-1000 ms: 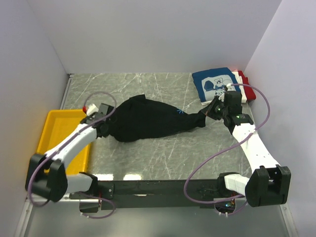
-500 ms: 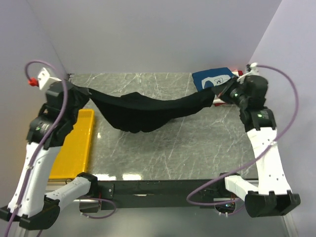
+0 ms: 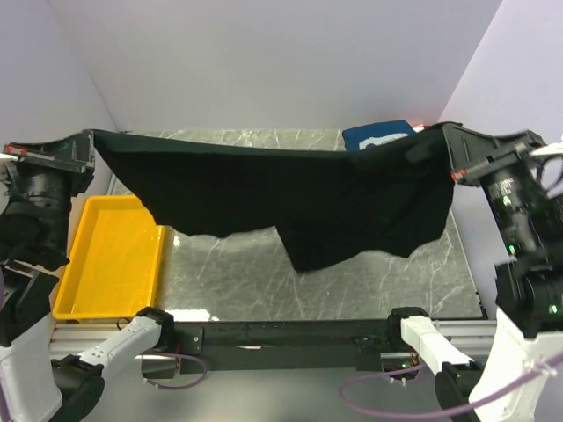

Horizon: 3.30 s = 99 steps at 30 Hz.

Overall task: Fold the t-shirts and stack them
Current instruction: Flatten the tshirt out

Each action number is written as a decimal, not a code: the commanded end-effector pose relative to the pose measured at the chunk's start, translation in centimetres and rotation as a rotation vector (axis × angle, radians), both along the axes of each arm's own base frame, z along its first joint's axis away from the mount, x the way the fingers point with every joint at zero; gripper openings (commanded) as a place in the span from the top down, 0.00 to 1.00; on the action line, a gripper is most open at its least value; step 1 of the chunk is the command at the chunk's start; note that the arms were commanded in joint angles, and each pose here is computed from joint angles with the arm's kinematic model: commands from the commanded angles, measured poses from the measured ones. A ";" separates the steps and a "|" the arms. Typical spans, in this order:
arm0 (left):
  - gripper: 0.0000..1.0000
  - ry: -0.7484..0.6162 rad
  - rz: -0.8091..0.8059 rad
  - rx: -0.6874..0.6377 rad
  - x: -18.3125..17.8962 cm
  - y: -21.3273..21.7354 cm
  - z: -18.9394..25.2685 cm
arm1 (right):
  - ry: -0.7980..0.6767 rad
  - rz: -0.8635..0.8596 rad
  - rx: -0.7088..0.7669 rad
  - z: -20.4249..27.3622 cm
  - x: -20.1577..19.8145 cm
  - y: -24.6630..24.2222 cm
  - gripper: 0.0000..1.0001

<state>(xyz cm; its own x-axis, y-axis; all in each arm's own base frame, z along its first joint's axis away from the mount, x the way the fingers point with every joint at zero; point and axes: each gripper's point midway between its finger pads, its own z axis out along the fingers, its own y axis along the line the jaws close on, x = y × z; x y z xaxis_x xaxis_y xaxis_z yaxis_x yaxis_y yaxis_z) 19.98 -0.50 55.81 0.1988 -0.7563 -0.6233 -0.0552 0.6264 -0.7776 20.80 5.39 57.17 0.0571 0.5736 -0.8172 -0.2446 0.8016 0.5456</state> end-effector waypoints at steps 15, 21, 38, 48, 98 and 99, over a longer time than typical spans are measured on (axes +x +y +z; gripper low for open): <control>1.00 0.005 0.038 0.124 20.5 -2.6 -2.7 | -0.012 0.073 0.055 -3.6 17.5 1.3 1.00; 1.00 -0.089 -0.068 0.139 30.6 -2.1 0.4 | -0.077 0.127 0.079 -0.9 25.9 2.2 1.00; 1.00 -0.158 -0.087 0.085 26.9 3.7 -1.3 | -0.172 0.044 0.088 0.0 23.6 -0.4 1.00; 1.00 0.324 -0.033 -0.119 18.2 3.0 -26.7 | 0.356 0.109 0.161 -26.7 18.3 1.4 1.00; 1.00 0.746 0.328 -0.212 3.6 6.1 -44.3 | 0.946 0.100 0.191 -49.6 -0.9 2.4 0.90; 1.00 0.733 0.323 -0.209 3.8 6.1 -43.9 | 0.936 0.079 0.184 -49.4 -0.7 2.1 0.80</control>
